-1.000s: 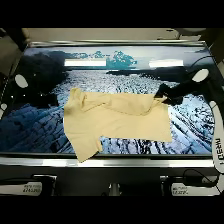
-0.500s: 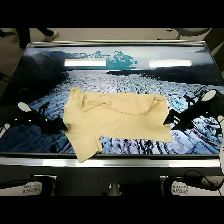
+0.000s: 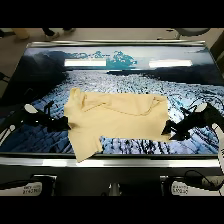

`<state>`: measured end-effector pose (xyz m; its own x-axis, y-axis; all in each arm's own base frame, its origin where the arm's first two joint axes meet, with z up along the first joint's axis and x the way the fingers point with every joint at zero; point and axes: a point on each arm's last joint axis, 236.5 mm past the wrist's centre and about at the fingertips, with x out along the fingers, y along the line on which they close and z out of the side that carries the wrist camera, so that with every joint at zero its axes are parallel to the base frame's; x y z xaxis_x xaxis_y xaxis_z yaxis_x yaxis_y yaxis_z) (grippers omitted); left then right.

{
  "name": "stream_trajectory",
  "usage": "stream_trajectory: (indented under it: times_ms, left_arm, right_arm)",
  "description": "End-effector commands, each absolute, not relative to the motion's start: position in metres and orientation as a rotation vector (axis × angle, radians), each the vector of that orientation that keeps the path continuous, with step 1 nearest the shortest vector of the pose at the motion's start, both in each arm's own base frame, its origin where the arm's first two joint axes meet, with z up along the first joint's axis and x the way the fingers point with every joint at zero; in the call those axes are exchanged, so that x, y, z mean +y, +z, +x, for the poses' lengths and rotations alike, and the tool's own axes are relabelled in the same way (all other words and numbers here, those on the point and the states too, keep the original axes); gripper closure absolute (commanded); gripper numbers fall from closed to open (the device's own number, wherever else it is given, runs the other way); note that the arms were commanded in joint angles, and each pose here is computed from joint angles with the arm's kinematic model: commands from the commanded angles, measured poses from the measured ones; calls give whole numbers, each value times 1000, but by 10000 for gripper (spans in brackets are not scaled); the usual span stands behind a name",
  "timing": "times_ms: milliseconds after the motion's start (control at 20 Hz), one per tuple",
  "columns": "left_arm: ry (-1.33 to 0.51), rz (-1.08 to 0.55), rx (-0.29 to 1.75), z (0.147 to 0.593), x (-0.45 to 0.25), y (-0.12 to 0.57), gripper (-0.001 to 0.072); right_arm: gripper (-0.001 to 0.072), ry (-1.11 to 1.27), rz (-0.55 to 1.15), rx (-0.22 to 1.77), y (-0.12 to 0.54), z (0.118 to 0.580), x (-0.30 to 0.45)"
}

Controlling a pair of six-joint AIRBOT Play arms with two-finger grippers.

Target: Fold the shirts.

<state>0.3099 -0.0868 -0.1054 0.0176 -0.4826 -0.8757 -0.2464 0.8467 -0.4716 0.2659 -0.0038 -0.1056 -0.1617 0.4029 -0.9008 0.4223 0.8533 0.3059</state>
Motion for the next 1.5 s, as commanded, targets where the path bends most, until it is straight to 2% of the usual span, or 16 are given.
stream_trajectory:
  times_ms: [0, 150, 200, 300, 400, 450, 550, 650, 700, 750, 800, 850, 950, 1100, 1300, 1450]
  left_arm:
    - [-215, -590, 1522, 322, -90, -92, 677]
    - [-228, -574, 1467, 332, -89, -75, 678]
    - [-232, -568, 1444, 336, -88, -68, 678]
    - [-264, -527, 1358, 351, -85, -40, 679]
    - [-298, -461, 1174, 378, -80, 25, 680]
    - [-309, -413, 1046, 393, -75, 73, 680]
    - [-321, -311, 699, 405, -64, 217, 680]
    - [-293, -199, 233, 364, -52, 399, 679]
    - [-249, -139, -24, 320, -43, 489, 679]
    - [-208, -94, -247, 269, -38, 558, 680]
    - [-195, -72, -440, 214, -40, 612, 680]
    - [-200, -60, -546, 174, -45, 638, 680]
    - [-218, -37, -585, 132, -56, 648, 680]
    - [-166, -4, -486, 130, -50, 625, 680]
    - [-72, 2, -297, 166, -27, 586, 680]
    - [-64, -5, 16, 234, -15, 516, 680]
  right_arm:
    - [220, -28, 690, 1722, -117, 273, 4]
    - [422, -4, 788, 1656, -112, 291, 19]
    - [690, 11, 820, 1637, -109, 296, 24]
    - [694, 104, 803, 1624, -92, 302, 31]
    - [694, 186, 721, 1531, -46, 326, 27]
    - [694, 214, 655, 1430, -9, 346, 21]
    - [694, 233, 473, 1081, 118, 390, 5]
    - [693, 200, 296, 651, 282, 389, -2]
    - [693, 162, 195, 390, 373, 365, -3]
    - [693, 133, 102, 140, 456, 325, 3]
    - [693, 119, 14, -39, 510, 282, 12]
    - [693, 100, -24, -168, 545, 242, 21]
    - [693, 46, -52, -229, 558, 200, 22]
    - [692, -54, -67, -104, 529, 188, 3]
    - [692, -50, 8, 63, 490, 209, -3]
    - [692, 9, 89, 371, 418, 262, -8]
